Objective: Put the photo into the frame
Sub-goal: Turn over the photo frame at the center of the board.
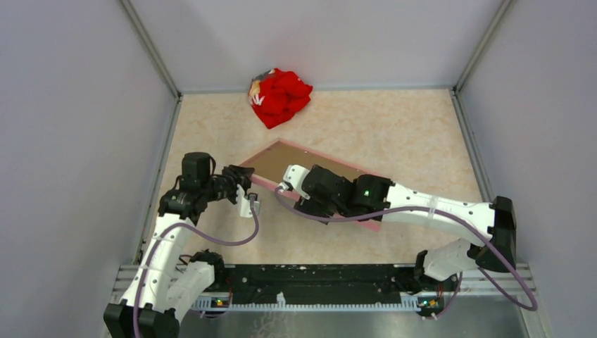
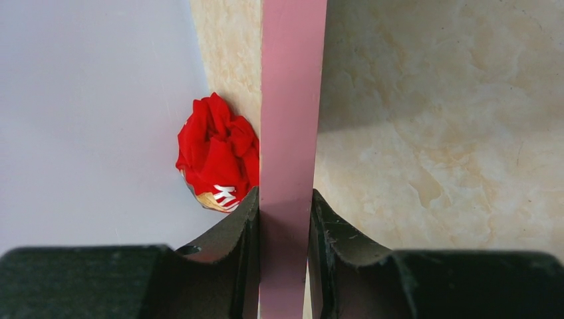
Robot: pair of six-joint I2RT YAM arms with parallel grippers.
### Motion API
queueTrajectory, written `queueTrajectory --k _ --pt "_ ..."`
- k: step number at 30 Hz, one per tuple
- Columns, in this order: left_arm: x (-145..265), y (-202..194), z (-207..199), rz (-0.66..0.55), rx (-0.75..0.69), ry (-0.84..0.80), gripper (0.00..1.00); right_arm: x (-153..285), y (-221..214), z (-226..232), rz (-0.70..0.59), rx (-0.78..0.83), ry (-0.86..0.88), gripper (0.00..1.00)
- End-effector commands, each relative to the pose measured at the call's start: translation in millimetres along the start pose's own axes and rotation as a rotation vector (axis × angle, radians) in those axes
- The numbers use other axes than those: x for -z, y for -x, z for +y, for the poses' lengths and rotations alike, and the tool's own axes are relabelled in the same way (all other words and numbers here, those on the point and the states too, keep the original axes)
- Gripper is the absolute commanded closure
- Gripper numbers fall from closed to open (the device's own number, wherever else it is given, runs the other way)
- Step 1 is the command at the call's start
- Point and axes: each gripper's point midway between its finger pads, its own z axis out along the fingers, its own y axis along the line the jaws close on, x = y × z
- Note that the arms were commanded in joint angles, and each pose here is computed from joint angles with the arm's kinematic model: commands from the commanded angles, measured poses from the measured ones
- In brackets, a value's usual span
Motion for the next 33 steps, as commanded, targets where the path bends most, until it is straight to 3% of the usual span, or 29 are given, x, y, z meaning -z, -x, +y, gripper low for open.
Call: queueTrajectory --k 1,7,13,15,16,17,19,22,33 --pt "7.7 19.3 20.0 -0.074 0.063 0.05 0.81 -7.5 7.1 -19.8 -0.015 0.051 -0.139 0.3" --pt "7.4 19.1 23.4 -0.078 0.089 0.051 0.82 -8.0 14.0 -28.1 -0.069 0.051 -0.19 0.47" --pt "6.1 17.8 24.2 -0.079 0.109 0.045 0.83 -15.3 9.5 -27.1 -0.07 0.083 -0.197 0.49" --pt "6.4 18.2 25.5 -0.08 0.114 0.048 0.83 -17.2 9.3 -27.9 -0.063 0.095 -0.204 0.61" --pt "6.4 18.5 26.9 -0.082 0.121 0.052 0.77 -16.8 11.1 -29.2 -0.061 0.092 -0.209 0.71" --pt "6.9 18.5 30.5 -0.083 0.136 0.064 0.57 -15.5 14.7 -31.3 -0.061 0.08 -0.22 0.83" --pt "8.7 18.6 40.5 -0.083 0.159 0.096 0.37 -11.5 23.9 -37.0 -0.067 0.05 -0.239 1.0" --pt "10.9 19.6 53.2 -0.09 0.201 0.133 0.04 -2.4 43.0 -48.0 -0.104 -0.005 -0.245 1.0" --pt "16.6 16.8 90.4 -0.098 0.527 0.159 0.01 45.4 109.7 -122.2 -0.311 -0.451 -0.123 1.0"
